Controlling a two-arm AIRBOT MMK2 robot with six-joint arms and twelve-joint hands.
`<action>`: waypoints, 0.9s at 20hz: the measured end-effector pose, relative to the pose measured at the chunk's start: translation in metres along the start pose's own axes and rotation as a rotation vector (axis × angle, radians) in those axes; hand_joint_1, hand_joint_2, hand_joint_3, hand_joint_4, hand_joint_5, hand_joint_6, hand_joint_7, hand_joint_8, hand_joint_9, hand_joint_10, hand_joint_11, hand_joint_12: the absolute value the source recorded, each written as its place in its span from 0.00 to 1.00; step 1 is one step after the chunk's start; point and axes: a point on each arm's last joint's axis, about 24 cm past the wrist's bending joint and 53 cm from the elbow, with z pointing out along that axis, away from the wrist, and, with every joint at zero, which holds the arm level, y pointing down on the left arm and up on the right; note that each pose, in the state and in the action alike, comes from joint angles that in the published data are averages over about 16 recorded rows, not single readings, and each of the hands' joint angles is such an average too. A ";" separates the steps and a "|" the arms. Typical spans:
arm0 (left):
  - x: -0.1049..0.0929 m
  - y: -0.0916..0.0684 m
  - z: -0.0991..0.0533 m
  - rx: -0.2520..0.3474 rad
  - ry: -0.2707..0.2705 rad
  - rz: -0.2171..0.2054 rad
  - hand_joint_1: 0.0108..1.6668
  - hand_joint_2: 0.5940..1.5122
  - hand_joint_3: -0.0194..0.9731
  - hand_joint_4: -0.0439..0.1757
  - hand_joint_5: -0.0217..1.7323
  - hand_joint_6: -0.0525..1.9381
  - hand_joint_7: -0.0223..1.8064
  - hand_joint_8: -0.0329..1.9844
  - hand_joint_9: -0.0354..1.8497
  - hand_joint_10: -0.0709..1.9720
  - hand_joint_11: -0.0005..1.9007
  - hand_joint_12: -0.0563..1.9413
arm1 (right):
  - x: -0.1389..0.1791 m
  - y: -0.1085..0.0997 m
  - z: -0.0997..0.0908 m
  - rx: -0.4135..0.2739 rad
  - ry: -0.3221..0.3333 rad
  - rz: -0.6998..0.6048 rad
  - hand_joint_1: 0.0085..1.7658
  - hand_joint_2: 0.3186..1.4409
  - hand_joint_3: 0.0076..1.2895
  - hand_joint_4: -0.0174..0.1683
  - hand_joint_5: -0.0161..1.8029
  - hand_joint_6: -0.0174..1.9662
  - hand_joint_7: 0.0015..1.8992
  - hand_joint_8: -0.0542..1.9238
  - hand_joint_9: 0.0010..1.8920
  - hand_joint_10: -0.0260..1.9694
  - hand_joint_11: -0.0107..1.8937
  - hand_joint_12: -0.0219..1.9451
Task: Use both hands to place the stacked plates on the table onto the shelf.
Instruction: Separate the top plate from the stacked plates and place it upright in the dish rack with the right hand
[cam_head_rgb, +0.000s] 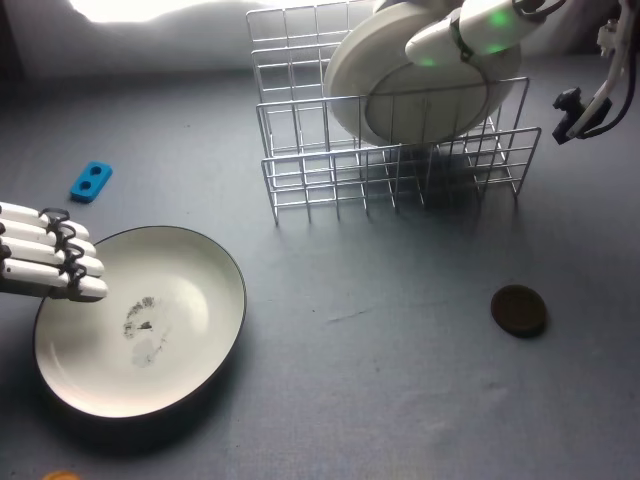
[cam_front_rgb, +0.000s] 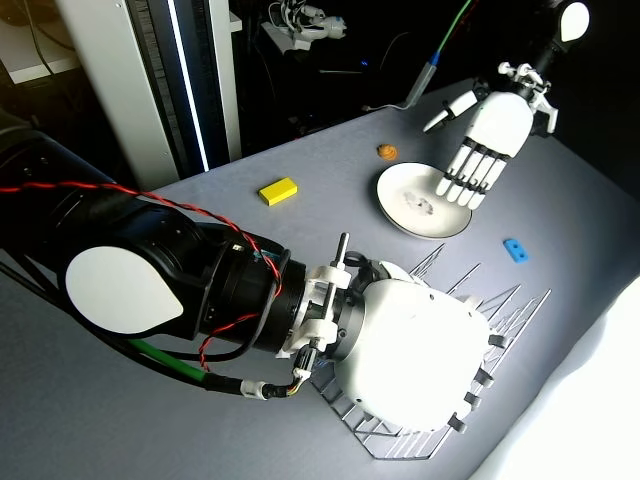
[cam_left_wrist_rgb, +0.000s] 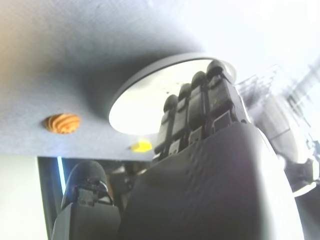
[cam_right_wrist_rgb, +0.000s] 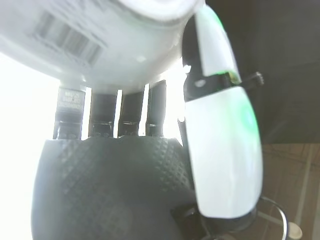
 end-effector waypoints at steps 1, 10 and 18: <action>-0.001 0.000 -0.001 0.001 -0.002 0.005 0.00 0.58 0.03 0.18 0.04 0.04 0.03 0.02 0.03 0.04 0.01 0.03 | 0.000 0.001 0.000 -0.002 0.000 -0.001 0.66 0.65 0.00 0.05 0.49 0.22 0.54 0.08 0.57 0.03 0.38 0.59; -0.001 -0.002 -0.004 0.017 0.006 0.069 0.00 0.58 0.03 0.19 0.05 0.04 0.04 0.02 0.03 0.04 0.01 0.03 | -0.001 0.009 0.000 -0.032 0.001 -0.037 0.62 0.66 0.00 0.05 0.49 0.03 0.51 0.03 0.52 0.02 0.32 0.60; 0.005 -0.004 -0.004 0.028 0.031 0.119 0.00 0.58 0.03 0.20 0.05 0.04 0.04 0.02 0.03 0.04 0.01 0.03 | -0.007 0.027 -0.002 -0.090 -0.009 -0.099 0.60 0.67 0.00 0.07 0.48 0.02 0.48 0.03 0.49 0.02 0.25 0.60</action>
